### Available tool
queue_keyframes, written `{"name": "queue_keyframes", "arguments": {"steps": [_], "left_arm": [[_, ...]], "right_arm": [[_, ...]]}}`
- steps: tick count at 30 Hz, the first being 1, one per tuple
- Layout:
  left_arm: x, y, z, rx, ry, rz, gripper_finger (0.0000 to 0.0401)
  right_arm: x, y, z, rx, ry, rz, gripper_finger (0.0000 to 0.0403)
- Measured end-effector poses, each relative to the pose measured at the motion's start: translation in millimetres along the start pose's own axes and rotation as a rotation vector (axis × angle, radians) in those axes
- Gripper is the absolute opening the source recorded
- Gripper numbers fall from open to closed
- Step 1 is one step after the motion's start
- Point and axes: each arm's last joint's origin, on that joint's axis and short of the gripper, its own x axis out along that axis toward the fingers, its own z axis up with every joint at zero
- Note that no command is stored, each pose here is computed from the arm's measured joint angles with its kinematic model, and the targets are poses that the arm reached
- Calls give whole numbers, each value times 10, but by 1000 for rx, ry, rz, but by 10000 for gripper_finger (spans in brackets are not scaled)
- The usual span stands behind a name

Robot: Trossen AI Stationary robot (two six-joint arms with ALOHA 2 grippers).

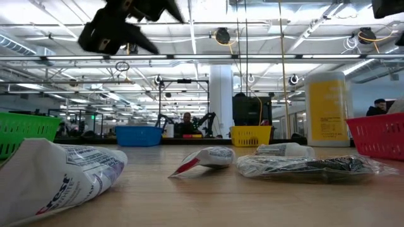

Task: Pick & Place Travel size toiletries
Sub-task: Put the hairbrush into the red basket, then put the toothpaste into the blue basket

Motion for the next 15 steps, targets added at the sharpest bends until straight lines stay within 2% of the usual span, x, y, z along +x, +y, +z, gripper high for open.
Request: {"name": "queue_keyframes", "arguments": {"steps": [6, 10, 15], "left_arm": [[171, -227, 40, 32, -3, 73, 218], [380, -255, 24, 36, -1, 119, 218], [628, -218, -16, 10, 1, 154, 218]], "right_arm": [[-113, -67, 25, 30, -79, 74, 135], [-164, -88, 48, 50, -145, 108, 133], [-197, -108, 52, 60, -158, 135, 130]]}}
